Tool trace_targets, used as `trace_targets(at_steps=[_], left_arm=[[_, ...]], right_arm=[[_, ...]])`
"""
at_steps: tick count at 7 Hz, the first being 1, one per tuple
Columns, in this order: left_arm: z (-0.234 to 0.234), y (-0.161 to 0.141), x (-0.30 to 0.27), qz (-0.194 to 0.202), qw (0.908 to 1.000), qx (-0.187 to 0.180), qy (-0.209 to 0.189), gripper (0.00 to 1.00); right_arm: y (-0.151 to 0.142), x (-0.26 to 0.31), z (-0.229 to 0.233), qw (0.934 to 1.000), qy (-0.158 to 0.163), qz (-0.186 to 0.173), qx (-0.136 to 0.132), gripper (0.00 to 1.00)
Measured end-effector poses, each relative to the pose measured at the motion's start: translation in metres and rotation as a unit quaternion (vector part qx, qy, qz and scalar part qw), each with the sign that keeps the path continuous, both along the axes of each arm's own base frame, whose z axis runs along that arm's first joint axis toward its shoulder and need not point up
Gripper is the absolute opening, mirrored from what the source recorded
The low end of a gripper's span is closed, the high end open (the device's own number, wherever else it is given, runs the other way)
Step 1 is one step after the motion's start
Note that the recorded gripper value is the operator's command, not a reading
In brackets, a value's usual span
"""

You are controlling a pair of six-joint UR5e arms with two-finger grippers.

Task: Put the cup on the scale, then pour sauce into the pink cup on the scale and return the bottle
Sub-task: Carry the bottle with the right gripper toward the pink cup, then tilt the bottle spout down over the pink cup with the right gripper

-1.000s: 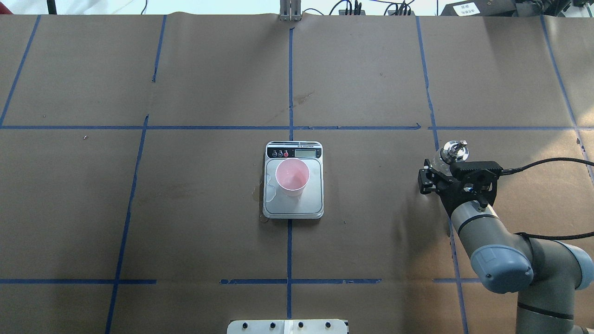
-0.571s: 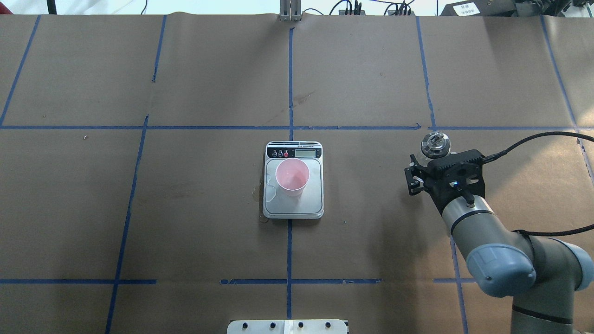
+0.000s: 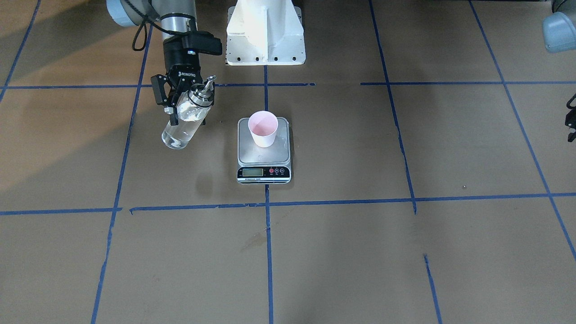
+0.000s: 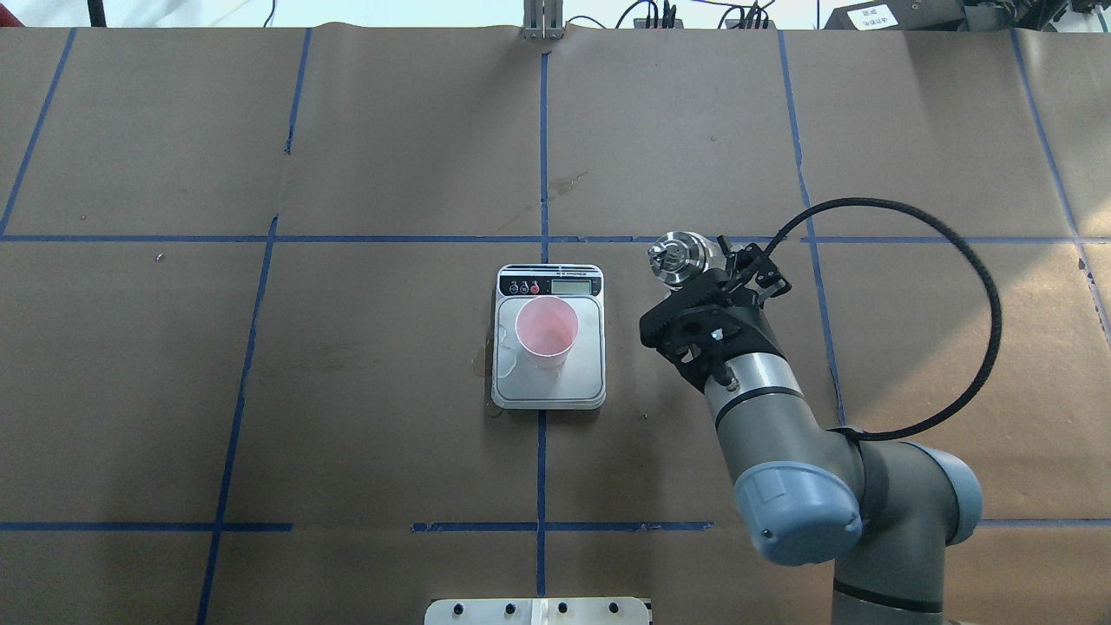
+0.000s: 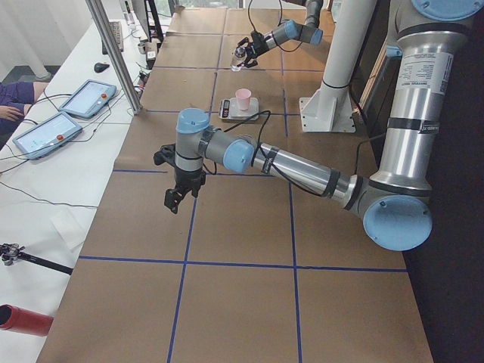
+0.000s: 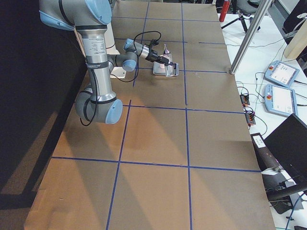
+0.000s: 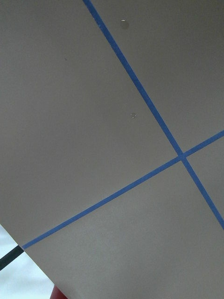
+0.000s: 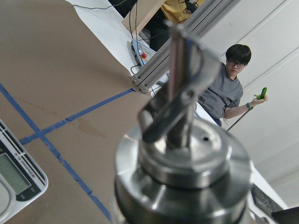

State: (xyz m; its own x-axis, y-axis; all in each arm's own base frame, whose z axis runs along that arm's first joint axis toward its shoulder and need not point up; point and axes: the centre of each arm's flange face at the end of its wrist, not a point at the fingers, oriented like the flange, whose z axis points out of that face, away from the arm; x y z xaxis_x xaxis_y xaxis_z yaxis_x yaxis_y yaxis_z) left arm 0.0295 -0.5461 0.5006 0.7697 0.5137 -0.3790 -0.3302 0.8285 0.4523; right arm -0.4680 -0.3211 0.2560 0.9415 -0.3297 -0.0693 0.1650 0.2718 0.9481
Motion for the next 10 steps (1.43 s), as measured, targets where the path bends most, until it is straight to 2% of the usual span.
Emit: trace_targets(at_steps=[1,2,3,5,7,9,10], left_arm=[[0.001,0.0,0.0,0.0,1.0,-0.002,0.0,1.0],[0.002,0.0,-0.001,-0.001,1.0,-0.004,-0.001,1.0],[0.004,-0.001,-0.001,-0.001,1.0,-0.006,-0.001,1.0],[0.005,-0.001,0.0,0.0,1.0,-0.007,-0.001,1.0],[0.005,-0.002,0.0,0.0,1.0,-0.008,-0.001,1.0],[0.009,-0.004,0.001,0.0,0.9999,-0.011,-0.002,1.0],[0.01,-0.005,0.001,0.0,0.9999,-0.012,-0.003,1.0]], right_arm=[[0.003,-0.015,-0.004,0.9973,0.07,0.015,0.017,0.0],[0.004,-0.026,-0.01,0.9898,0.138,0.021,0.029,0.0],[0.003,-0.031,-0.013,0.982,0.184,0.021,0.037,0.0],[-0.003,-0.042,-0.003,0.9656,0.248,0.046,0.062,0.0],[-0.009,-0.047,0.008,0.9419,0.317,0.065,0.089,0.0],[-0.012,-0.046,0.008,0.9102,0.396,0.059,0.107,0.0],[-0.013,-0.045,0.007,0.8982,0.422,0.054,0.111,0.0]])
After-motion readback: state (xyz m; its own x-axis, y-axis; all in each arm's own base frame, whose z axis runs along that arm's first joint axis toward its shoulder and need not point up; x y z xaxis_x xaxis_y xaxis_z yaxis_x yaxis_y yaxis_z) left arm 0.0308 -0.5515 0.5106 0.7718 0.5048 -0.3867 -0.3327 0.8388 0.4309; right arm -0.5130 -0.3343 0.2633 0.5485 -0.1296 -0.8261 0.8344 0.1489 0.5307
